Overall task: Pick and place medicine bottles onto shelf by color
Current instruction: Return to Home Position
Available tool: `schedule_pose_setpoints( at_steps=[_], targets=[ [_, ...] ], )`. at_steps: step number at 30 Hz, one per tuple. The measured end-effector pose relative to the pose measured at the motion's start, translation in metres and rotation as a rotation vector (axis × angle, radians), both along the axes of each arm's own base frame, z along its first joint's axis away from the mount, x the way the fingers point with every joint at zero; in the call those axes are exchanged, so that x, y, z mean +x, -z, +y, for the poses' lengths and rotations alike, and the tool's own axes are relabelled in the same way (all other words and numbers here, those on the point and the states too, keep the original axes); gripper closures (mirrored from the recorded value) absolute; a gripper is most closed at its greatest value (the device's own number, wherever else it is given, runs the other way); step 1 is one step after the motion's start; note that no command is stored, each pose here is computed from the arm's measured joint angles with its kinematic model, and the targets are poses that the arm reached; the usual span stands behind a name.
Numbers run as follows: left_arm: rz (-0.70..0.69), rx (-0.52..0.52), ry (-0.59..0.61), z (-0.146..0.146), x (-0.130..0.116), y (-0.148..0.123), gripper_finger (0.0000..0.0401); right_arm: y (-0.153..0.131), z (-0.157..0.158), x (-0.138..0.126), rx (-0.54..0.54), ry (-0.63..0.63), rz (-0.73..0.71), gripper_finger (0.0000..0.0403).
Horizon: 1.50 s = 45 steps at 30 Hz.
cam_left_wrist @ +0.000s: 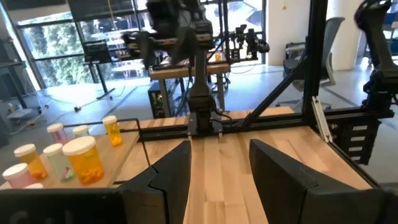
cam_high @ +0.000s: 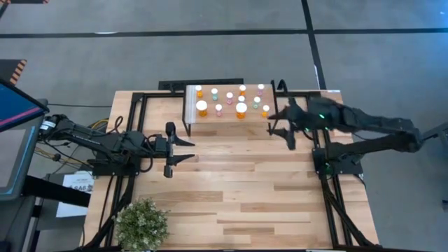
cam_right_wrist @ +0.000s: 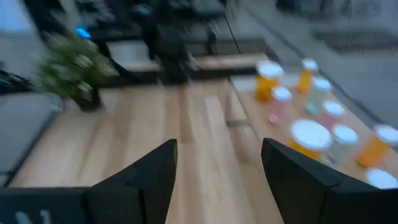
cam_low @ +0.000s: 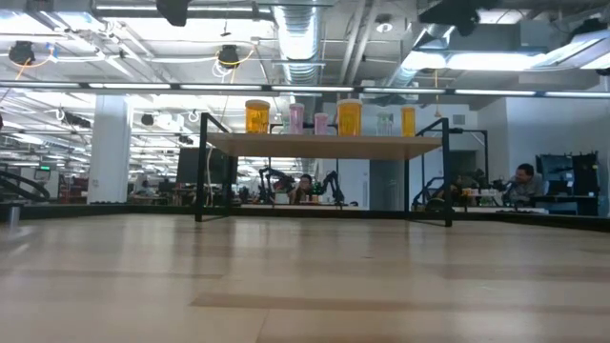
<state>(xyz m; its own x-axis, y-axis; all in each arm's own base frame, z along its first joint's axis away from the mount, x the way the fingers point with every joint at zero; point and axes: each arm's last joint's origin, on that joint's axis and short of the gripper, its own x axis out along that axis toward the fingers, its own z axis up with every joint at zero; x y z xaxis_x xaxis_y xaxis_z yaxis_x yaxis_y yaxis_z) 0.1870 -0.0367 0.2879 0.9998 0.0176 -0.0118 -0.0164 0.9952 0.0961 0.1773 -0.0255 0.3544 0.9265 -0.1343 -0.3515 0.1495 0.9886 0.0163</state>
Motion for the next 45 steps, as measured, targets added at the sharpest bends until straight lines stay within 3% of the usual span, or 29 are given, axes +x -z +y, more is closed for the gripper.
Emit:
schedule_pose_setpoints(
  at_steps=[5, 12, 17, 25, 33, 41, 45],
  targets=[
    [-0.018, 0.036, -0.025, 0.003, -0.009, -0.005, 0.0248, 0.028, 0.016, -0.03, -0.035, -0.083, -0.174, 0.0147],
    [-0.109, 0.005, -0.118, 0.018, -0.06, -0.02, 0.0248, 0.045, 0.023, -0.069, -0.08, -0.131, -0.276, 0.0147],
    [-0.185, -0.031, -0.107, 0.023, -0.085, -0.005, 0.0248, 0.046, 0.025, -0.099, -0.129, -0.15, -0.423, 0.0147],
    [-0.31, -0.076, -0.089, 0.027, -0.102, 0.031, 0.0248, 0.083, 0.026, -0.122, -0.133, -0.164, -0.543, 0.0147],
    [-0.364, -0.102, -0.079, 0.028, -0.108, 0.056, 0.0248, 0.119, 0.026, -0.103, -0.121, -0.167, -0.433, 0.0147],
    [-0.229, -0.137, -0.073, 0.025, -0.094, 0.1, 0.0248, 0.155, 0.026, -0.088, -0.101, -0.16, -0.45, 0.0147],
    [-0.188, -0.185, -0.074, 0.024, -0.093, 0.105, 0.0248, 0.173, 0.026, -0.082, -0.078, -0.155, -0.466, 0.0147]
  ],
)
